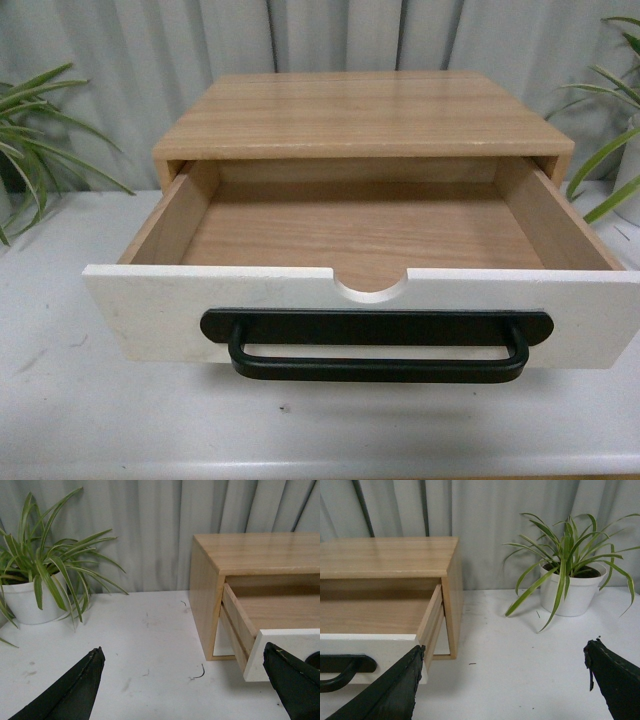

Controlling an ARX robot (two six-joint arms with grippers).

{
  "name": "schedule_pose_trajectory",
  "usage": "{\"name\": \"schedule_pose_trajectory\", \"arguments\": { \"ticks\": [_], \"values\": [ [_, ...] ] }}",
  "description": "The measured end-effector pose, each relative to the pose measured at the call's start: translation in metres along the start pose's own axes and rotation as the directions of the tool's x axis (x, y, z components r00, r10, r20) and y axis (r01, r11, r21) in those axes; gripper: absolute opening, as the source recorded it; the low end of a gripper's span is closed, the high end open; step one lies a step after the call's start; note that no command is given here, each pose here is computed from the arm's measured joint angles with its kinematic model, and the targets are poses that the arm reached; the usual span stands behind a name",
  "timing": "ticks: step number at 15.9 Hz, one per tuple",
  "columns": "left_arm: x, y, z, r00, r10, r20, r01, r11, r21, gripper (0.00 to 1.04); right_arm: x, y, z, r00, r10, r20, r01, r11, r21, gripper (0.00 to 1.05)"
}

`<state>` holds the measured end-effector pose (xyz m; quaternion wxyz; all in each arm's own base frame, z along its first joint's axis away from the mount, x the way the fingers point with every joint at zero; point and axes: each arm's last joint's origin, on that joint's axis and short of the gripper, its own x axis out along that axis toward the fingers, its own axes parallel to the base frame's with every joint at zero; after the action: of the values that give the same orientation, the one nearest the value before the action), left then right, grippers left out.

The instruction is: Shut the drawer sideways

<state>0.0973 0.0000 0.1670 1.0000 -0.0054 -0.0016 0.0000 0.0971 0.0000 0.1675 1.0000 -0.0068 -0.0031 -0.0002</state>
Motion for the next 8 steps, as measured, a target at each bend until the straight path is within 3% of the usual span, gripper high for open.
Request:
{"name": "schedule_pose_trajectory", "arguments": {
  "ticks": [4, 5, 6, 8],
  "values": [
    [0.000, 0.000, 0.000, 1.000, 0.000, 0.000, 0.000, 1.000, 0.000, 0.98, 0.000, 0.000, 0.000, 1.000, 0.000, 0.000, 0.000, 1.000, 0.000, 0.98],
    [0.000, 0.000, -0.002, 0.997, 0.050, -0.064, -0.052, 0.998, -0.032, 0.98, 0.001, 0.001, -0.002, 0.994, -0.053, -0.099, 0.061, 0.995, 0.077, 0.98],
    [0.003, -0.004, 0.001, 0.951, 0.199, -0.237, -0.224, 0.971, -0.085, 0.98, 0.011, -0.002, 0.006, 0.982, -0.123, -0.142, 0.150, 0.968, 0.200, 0.98],
    [0.020, 0.004, 0.031, 0.866, 0.478, -0.150, -0.501, 0.830, -0.247, 0.98, 0.035, -0.002, 0.047, 0.993, -0.119, -0.003, 0.113, 0.935, 0.335, 0.98]
  ]
}}
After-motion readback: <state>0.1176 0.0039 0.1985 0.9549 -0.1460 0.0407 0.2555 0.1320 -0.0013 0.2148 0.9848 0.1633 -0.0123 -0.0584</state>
